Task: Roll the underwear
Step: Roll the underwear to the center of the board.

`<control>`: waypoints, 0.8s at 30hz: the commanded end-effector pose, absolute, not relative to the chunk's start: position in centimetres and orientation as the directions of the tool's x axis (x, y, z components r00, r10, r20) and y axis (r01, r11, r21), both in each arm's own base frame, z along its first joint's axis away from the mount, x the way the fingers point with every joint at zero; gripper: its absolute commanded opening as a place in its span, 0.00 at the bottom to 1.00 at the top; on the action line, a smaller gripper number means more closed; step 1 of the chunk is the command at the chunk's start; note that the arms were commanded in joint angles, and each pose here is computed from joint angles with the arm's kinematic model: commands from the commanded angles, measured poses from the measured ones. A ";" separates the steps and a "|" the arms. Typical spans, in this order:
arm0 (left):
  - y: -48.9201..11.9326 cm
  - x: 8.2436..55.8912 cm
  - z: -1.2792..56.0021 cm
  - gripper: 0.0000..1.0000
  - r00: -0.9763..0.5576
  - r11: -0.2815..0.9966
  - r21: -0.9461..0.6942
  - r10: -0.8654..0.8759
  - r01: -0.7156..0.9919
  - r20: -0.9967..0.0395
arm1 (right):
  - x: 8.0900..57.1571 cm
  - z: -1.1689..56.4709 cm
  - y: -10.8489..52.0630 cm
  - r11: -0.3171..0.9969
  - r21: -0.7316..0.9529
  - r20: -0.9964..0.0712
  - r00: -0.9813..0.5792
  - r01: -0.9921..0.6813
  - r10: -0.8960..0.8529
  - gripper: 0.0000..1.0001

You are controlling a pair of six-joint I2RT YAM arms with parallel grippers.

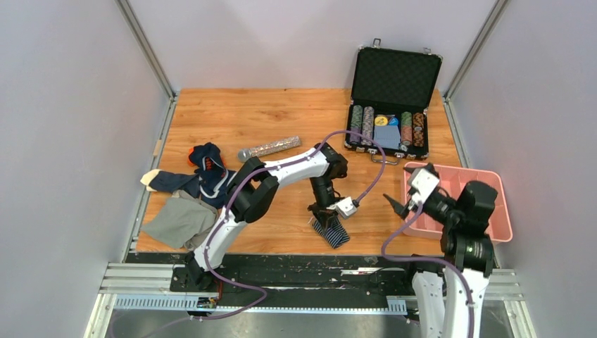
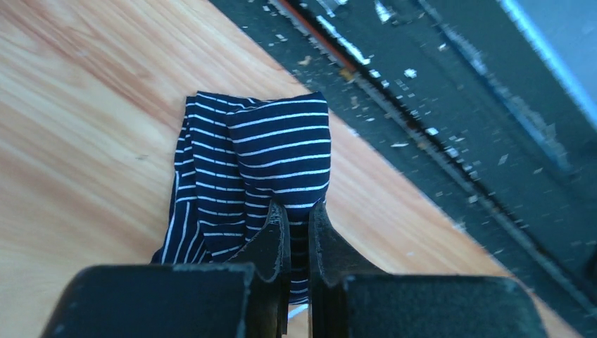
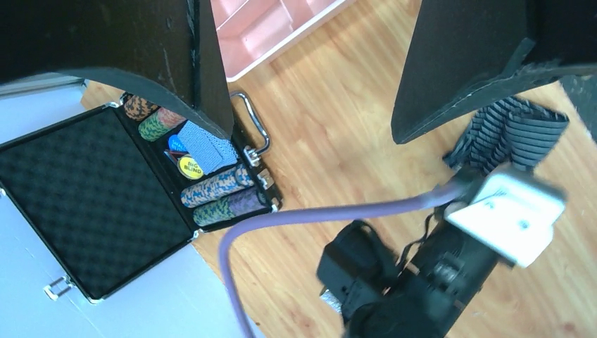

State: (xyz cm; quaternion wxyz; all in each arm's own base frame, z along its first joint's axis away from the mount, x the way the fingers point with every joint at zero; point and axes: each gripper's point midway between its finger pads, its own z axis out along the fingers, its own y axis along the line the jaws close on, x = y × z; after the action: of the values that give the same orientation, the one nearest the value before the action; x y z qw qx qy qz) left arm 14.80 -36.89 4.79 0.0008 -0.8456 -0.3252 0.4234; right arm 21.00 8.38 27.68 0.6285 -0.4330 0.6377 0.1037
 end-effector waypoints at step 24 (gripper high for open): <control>-35.6 11.3 -1.0 0.00 -0.210 -0.193 -0.814 0.910 0.547 -0.357 | 12.3 16.2 14.0 0.069 -0.187 -0.852 0.127 -0.980 -0.508 0.44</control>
State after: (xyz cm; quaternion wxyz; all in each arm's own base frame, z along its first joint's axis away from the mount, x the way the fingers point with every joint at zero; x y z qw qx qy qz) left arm 10.89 -35.46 4.37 0.1914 -0.6107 -0.5836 0.4998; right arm 10.52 13.36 16.84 0.4479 -0.6340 0.5667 0.2762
